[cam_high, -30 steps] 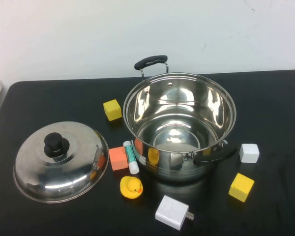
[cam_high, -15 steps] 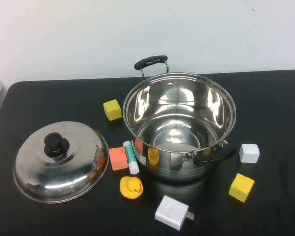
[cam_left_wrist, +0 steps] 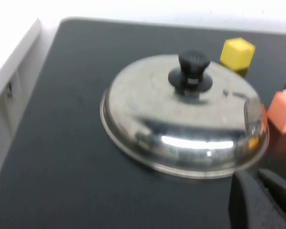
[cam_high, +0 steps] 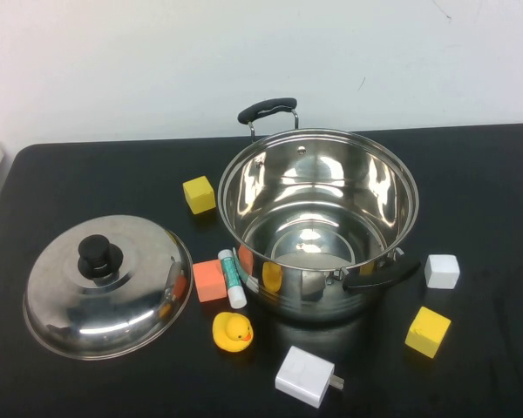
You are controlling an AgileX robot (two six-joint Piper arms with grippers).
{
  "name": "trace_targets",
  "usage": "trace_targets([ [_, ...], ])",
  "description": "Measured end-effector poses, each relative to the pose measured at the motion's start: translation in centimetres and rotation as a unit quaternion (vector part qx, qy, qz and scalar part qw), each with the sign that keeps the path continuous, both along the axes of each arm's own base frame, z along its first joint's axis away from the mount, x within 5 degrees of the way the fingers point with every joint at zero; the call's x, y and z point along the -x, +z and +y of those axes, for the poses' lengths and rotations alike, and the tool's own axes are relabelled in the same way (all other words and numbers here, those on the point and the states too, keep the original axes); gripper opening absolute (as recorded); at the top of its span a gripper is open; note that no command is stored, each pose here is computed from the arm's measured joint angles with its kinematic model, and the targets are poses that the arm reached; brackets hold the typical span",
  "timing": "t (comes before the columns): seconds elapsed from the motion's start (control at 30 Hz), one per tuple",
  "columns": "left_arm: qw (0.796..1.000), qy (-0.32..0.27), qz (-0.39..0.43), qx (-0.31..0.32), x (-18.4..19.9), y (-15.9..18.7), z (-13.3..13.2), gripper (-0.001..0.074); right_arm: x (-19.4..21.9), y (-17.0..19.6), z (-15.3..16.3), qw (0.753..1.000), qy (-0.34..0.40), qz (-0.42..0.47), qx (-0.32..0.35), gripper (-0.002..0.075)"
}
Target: Cover the pot
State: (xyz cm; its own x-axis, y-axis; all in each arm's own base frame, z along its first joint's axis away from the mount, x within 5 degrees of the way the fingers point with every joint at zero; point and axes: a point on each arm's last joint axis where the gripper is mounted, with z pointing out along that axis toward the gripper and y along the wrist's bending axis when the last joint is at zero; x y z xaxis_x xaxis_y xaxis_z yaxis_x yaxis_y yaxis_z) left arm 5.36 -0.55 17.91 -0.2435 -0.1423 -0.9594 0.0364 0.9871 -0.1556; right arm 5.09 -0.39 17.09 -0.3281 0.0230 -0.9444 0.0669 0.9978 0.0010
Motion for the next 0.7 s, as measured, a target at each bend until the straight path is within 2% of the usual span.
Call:
trace_targets([
  [0.07,1.000,0.002,-0.018,0.000,-0.1,0.3,0.0,-0.0002,0.0,0.0,0.0,1.000,0.000,0.000,0.000,-0.0002],
  [0.23,0.989,0.018,-0.147,-0.011,-0.3,2.6,0.3,-0.0001,0.0,0.0,0.0,1.000,0.000,0.000,0.000,-0.0002],
  [0.5,0.944,0.042,-0.328,-0.007,0.5,5.9,0.7,-0.0001,0.0,0.0,0.0,1.000,0.000,0.000,0.000,-0.0002],
  [0.7,0.905,0.034,-0.412,0.096,1.4,7.4,0.9,-0.0001,0.0,0.0,0.0,1.000,0.000,0.000,0.000,-0.0002],
])
